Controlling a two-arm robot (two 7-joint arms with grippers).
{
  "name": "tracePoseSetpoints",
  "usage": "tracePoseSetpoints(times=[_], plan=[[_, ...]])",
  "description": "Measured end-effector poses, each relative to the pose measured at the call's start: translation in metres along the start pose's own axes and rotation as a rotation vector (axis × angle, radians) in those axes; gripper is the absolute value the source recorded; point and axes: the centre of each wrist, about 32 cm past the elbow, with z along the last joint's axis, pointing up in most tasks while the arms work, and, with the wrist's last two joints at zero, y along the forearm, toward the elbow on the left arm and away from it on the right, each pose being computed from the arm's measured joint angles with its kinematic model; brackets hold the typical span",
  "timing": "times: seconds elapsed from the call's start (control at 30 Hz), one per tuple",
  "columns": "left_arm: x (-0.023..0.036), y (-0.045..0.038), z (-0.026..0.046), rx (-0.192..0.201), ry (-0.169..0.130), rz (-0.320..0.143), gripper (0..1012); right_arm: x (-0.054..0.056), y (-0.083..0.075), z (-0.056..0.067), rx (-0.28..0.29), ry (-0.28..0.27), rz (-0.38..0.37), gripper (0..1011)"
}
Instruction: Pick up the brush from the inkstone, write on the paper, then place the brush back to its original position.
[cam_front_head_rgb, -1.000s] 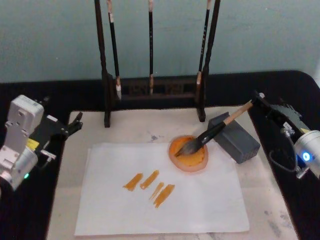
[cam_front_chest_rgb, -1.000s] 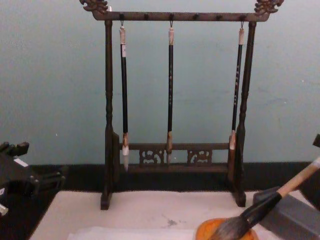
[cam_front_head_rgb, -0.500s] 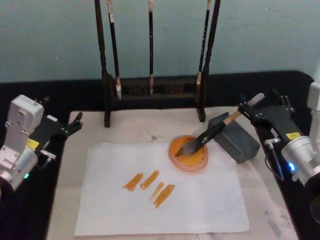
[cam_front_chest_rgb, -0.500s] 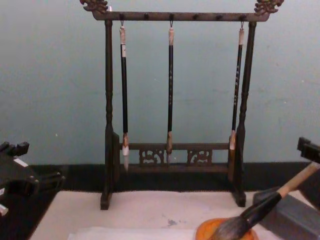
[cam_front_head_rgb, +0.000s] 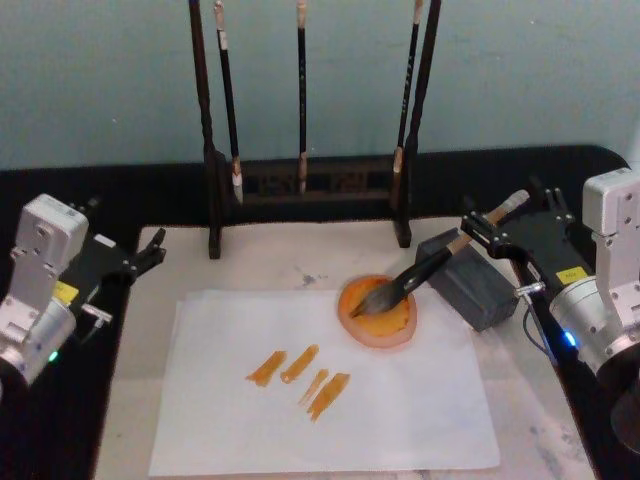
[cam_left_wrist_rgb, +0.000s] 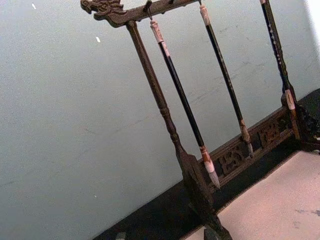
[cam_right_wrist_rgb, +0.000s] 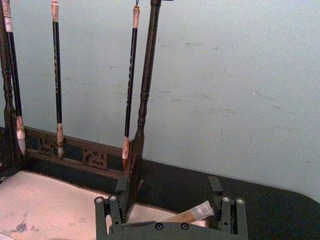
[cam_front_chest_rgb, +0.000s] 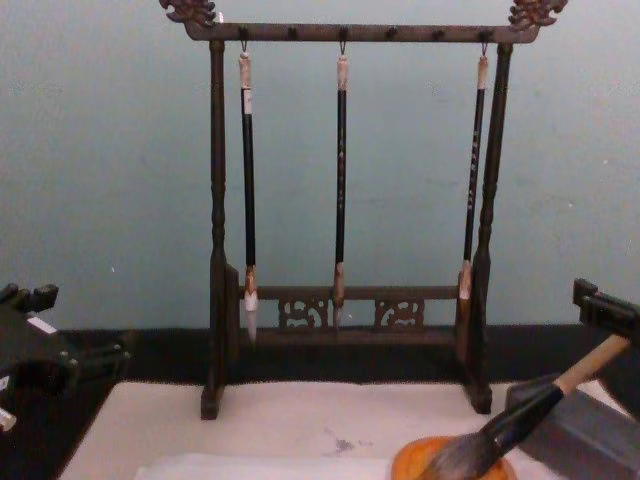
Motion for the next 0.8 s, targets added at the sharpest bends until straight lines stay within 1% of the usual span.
tracePoseSetpoints(times=[0.8], plan=[[0.0000, 0.0000, 0.0000, 0.000, 0.000, 0.000, 1010, -0.0002, -0.0005, -0.0004, -0.005, -0.001, 0.001, 1000]])
